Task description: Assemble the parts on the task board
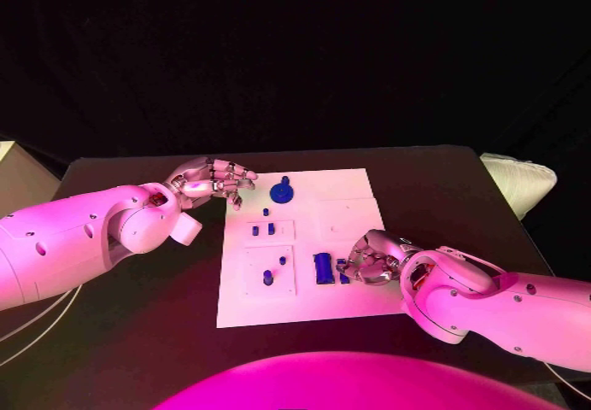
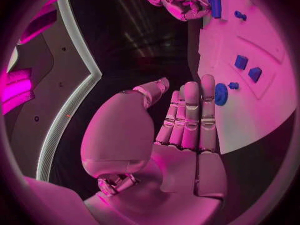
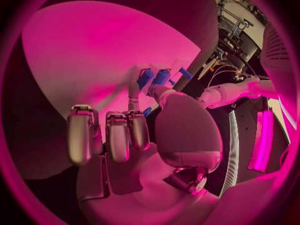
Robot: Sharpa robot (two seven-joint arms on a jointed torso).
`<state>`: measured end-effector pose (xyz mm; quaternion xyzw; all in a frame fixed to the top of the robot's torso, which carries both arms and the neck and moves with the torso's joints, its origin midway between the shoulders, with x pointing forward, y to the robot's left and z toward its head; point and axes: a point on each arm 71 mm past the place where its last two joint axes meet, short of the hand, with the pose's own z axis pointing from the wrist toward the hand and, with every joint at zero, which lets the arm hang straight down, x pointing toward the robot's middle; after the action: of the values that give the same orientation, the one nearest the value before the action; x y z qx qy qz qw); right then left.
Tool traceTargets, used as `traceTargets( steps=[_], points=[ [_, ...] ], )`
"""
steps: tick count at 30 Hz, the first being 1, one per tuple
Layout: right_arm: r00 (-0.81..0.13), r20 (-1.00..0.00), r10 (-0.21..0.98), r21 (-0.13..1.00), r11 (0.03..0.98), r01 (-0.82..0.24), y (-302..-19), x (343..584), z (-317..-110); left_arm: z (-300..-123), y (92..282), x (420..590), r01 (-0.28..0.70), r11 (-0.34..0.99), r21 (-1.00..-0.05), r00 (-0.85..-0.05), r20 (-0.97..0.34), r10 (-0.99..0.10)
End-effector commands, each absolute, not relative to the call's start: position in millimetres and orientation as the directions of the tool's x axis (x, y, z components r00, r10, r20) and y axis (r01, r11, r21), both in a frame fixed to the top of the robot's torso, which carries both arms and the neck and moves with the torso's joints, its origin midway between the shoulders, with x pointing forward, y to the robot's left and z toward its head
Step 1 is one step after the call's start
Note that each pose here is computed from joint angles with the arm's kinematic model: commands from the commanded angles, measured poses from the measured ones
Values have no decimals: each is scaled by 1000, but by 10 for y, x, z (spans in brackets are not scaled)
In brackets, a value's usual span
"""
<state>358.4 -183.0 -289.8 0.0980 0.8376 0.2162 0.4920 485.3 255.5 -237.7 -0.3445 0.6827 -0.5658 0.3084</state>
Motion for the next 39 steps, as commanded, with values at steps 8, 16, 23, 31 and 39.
traceTargets(
  steps=[8, 16, 23, 31, 39],
  points=[
    [-508, -779, 368, 463, 884, -70, -1822, 3572, -2901, -2373, 2531, 4846, -123, 110, -986, -585, -17, -811],
    [-525, -758, 388, 505, 858, -94, -1878, 3542, -2878, -2375, 2539, 4848, -124, 111, -986, -584, -18, -812],
    [-538, -741, 401, 543, 830, -129, -1939, 3506, -2845, -2376, 2548, 4848, -125, 112, -986, -583, -18, -812],
    [-580, -727, 367, 529, 838, -133, -1986, 3492, -2880, -2380, 2550, 4848, -125, 112, -986, -583, -19, -812],
    [-582, -735, 348, 504, 854, -127, -2019, 3516, -2909, -2380, 2547, 4848, -124, 111, -986, -583, -18, -812]
  ],
)
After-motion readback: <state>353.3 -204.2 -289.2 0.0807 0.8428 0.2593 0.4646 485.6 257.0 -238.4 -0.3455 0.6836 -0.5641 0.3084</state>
